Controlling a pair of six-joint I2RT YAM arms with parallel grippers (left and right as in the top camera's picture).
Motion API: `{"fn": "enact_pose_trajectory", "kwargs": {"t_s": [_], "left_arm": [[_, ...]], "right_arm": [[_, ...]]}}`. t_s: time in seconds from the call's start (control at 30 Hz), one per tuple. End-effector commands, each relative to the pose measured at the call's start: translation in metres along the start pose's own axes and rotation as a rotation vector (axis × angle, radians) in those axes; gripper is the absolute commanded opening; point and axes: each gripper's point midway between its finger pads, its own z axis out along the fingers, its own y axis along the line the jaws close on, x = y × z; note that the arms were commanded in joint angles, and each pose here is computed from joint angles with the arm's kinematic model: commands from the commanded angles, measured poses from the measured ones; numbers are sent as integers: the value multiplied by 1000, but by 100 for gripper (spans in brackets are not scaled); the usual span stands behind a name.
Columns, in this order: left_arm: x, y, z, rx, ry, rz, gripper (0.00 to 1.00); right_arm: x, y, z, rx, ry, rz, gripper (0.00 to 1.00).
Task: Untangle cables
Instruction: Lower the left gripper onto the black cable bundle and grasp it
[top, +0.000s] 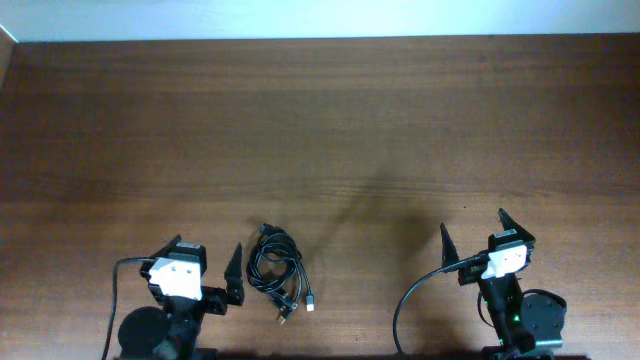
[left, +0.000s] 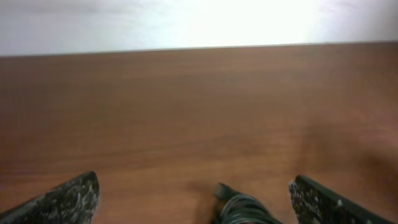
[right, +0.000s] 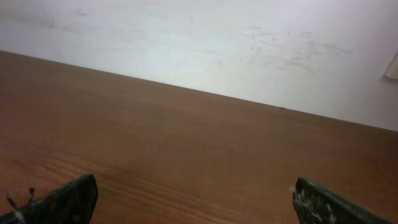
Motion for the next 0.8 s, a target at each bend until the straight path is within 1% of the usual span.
{"fn": "enact_pose_trajectory", "kwargs": {"t_s": [0.0, 0.17, 0.23, 0.3, 0.43, 0.5, 0.63, 0.7, 0.77], "left_arm": [[-19, -29, -5, 169, 66, -22, 99], [-5, -28, 3, 165, 366, -84, 99], [9, -27, 9, 160, 499, -110, 99], [30, -22, 21, 136, 640, -131, 99], [68, -25, 42, 149, 867, -151, 99], [91, -22, 50, 112, 986, -98, 99], [111, -34, 63, 128, 1071, -28, 99], [117, -25, 64, 38, 1096, -30, 99], [123, -23, 65, 0, 1120, 5, 99]], "right_arm": [[2, -1, 0, 6, 2, -6, 99], [2, -1, 0, 6, 2, -6, 99], [2, -1, 0, 6, 2, -6, 99], [2, -1, 0, 6, 2, -6, 99], [2, -1, 0, 6, 2, -6, 99], [2, -1, 0, 6, 2, -6, 99], [2, -1, 0, 6, 2, -6, 99], [2, -1, 0, 6, 2, -6, 99], [2, -1, 0, 6, 2, -6, 99]]}}
